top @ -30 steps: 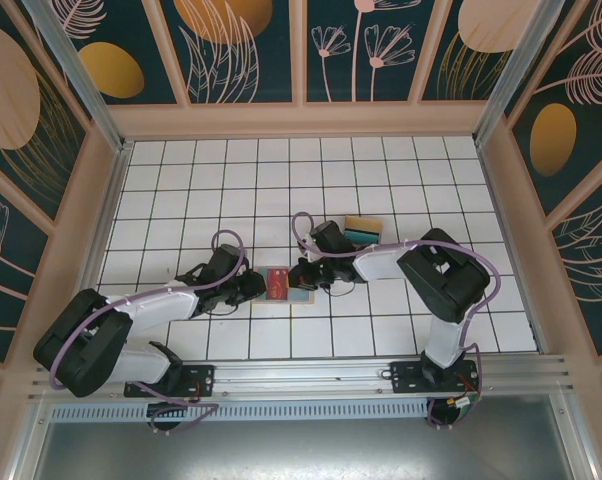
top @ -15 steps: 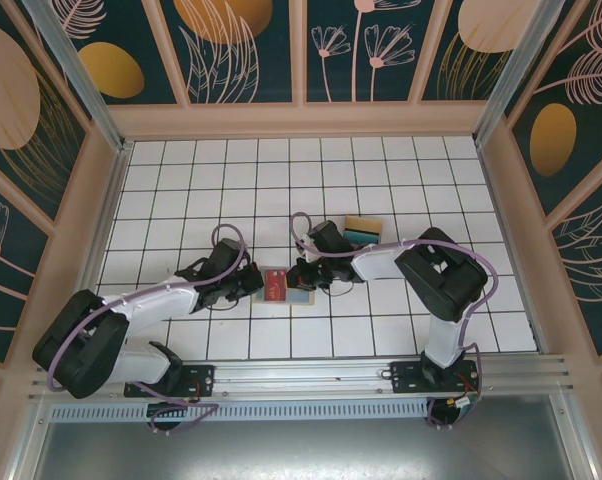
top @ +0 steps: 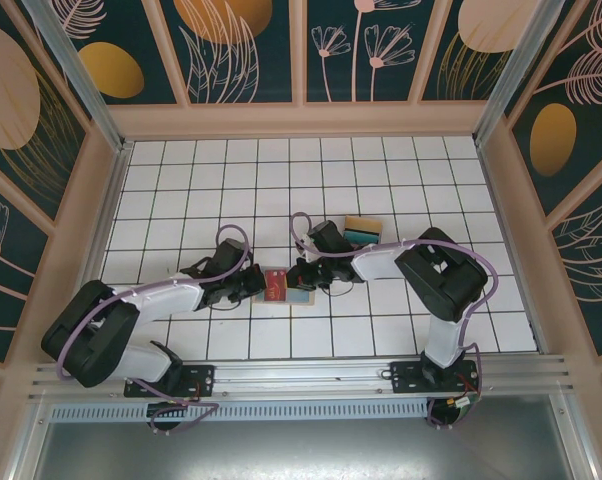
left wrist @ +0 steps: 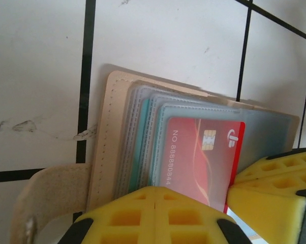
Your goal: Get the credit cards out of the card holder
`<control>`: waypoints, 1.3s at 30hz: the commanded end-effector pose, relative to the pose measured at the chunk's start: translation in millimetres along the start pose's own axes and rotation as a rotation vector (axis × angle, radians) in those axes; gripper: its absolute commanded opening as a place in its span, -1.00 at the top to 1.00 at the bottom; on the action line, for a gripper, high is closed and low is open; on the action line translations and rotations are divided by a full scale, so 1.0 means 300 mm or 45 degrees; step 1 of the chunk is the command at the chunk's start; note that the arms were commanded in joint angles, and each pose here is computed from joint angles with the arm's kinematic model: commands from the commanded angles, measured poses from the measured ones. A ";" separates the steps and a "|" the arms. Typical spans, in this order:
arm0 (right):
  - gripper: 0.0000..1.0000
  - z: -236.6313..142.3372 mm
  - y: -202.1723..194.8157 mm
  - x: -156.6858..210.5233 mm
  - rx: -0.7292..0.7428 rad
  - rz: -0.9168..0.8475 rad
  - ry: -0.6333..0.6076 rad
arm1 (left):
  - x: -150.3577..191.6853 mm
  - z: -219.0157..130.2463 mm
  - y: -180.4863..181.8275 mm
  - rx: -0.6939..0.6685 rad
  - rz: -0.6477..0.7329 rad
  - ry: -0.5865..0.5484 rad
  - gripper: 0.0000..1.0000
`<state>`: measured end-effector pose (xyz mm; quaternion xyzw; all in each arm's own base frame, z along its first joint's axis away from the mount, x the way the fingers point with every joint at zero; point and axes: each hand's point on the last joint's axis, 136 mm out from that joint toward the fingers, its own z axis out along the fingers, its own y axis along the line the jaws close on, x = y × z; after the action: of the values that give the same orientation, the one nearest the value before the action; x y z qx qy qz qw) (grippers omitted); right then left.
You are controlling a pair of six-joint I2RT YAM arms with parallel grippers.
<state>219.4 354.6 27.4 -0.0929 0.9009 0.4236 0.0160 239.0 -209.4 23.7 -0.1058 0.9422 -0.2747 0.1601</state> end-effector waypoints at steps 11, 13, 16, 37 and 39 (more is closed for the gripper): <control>1.00 -0.014 -0.046 0.010 0.027 0.041 0.000 | 0.051 0.028 0.156 -0.240 -0.070 0.046 1.00; 1.00 -0.022 -0.052 0.008 0.031 0.046 -0.007 | 0.053 0.028 0.163 -0.254 -0.071 0.049 1.00; 1.00 -0.032 -0.059 0.007 0.037 0.049 -0.013 | 0.058 0.031 0.169 -0.261 -0.073 0.056 1.00; 0.60 0.004 -0.048 -0.015 -0.024 0.094 -0.022 | 0.056 0.028 0.150 -0.226 -0.067 0.054 1.00; 0.67 0.007 -0.054 -0.011 -0.020 0.099 -0.017 | 0.053 0.028 0.147 -0.223 -0.064 0.052 1.00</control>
<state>225.9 349.1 28.7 -0.0673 0.8928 0.4451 0.0148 243.2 -209.3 20.7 -0.1189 0.9425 -0.2687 0.1591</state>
